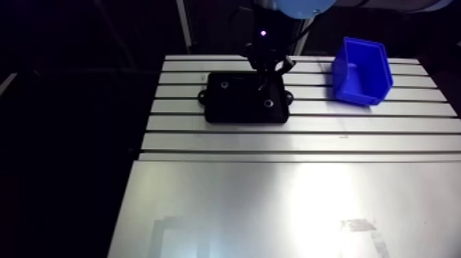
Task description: Pick up the M10 bolt from the tray and put it into the blue bin.
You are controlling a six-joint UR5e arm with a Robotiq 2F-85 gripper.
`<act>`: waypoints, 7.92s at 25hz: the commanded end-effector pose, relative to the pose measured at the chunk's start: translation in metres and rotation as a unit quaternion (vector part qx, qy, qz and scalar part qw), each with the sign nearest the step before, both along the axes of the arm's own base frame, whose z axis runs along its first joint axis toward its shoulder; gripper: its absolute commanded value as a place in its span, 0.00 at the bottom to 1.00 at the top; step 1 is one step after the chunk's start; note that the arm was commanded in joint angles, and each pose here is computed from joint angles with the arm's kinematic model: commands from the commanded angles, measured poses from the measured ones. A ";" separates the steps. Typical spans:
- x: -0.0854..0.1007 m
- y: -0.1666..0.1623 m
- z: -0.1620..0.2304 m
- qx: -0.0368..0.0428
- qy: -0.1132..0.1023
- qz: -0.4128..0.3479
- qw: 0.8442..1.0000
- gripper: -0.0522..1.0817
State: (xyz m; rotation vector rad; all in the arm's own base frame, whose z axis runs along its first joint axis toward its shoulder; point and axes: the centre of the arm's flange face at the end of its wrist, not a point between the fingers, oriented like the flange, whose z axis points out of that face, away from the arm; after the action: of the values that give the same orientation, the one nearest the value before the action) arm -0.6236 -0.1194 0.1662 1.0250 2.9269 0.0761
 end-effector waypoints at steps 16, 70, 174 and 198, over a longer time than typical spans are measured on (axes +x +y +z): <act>0.007 -0.001 0.031 0.000 0.018 0.002 1.000 0.94; 0.023 0.200 0.223 -0.012 0.018 0.674 0.739 0.99; 0.029 0.224 0.184 -0.011 -0.032 0.745 0.667 0.06; 0.057 0.120 0.314 -0.044 0.013 0.279 0.959 0.06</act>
State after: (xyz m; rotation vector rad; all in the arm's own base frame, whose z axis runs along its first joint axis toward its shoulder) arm -0.5762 0.0245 0.4527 -0.1805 3.1287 -0.0110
